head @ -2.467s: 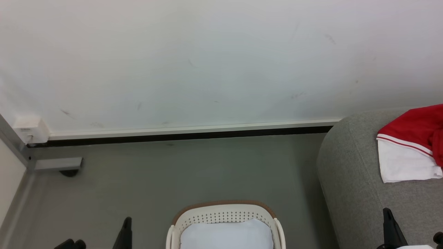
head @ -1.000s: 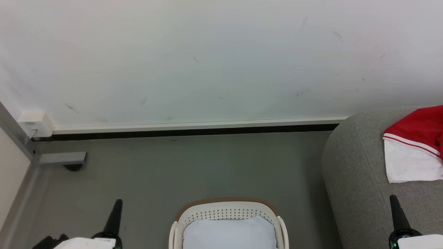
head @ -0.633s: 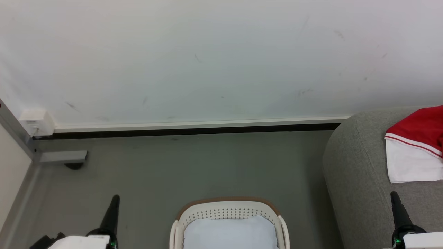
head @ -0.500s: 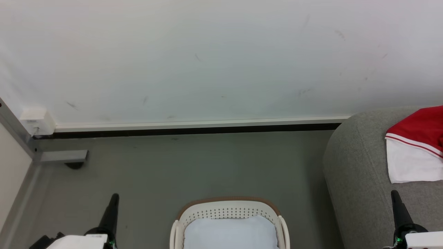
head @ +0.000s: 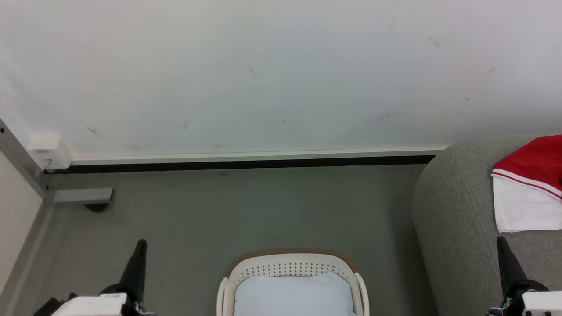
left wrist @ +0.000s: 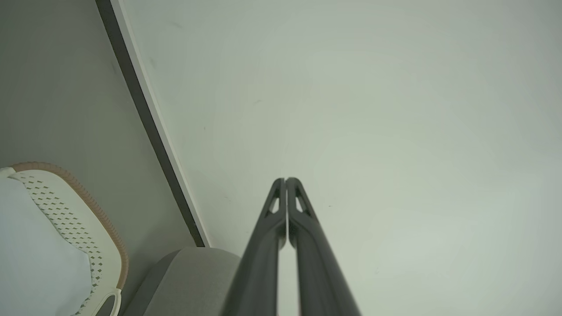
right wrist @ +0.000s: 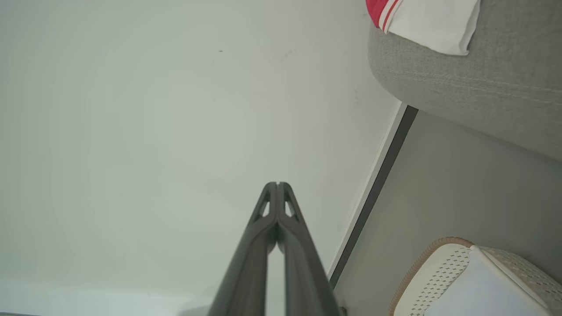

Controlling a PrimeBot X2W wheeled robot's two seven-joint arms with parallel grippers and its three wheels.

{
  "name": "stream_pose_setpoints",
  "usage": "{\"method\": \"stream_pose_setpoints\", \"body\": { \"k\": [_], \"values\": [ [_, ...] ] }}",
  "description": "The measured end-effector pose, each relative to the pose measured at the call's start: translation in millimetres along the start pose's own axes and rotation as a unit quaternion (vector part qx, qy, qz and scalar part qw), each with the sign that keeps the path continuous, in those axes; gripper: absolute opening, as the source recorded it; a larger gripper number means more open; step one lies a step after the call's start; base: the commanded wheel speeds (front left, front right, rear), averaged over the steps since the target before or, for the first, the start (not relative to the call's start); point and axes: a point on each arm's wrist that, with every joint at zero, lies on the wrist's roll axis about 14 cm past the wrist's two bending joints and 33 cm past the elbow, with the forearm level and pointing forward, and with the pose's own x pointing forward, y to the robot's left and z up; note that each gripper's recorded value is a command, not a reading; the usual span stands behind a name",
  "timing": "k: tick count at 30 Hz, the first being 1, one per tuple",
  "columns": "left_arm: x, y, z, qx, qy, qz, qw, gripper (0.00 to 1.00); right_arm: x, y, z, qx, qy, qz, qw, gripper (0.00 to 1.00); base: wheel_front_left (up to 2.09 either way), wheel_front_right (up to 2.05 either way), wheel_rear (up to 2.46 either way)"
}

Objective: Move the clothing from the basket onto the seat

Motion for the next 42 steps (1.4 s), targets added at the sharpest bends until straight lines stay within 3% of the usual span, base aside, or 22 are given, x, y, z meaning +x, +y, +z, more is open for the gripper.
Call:
{"method": "stream_pose_setpoints", "body": {
  "k": [12,42],
  "values": [
    [1.1,-5.3,6.3,-0.036,-0.007,-0.015,0.999,0.0,2.2,4.6,-0.6,0.045,0.003,0.01,0.999,0.0,0.0,0.0,0.0],
    [1.3,-5.6,6.3,-0.037,-0.007,-0.015,0.999,0.0,2.3,5.0,-0.5,0.044,0.003,0.01,0.999,0.0,0.0,0.0,0.0]
  ]
}}
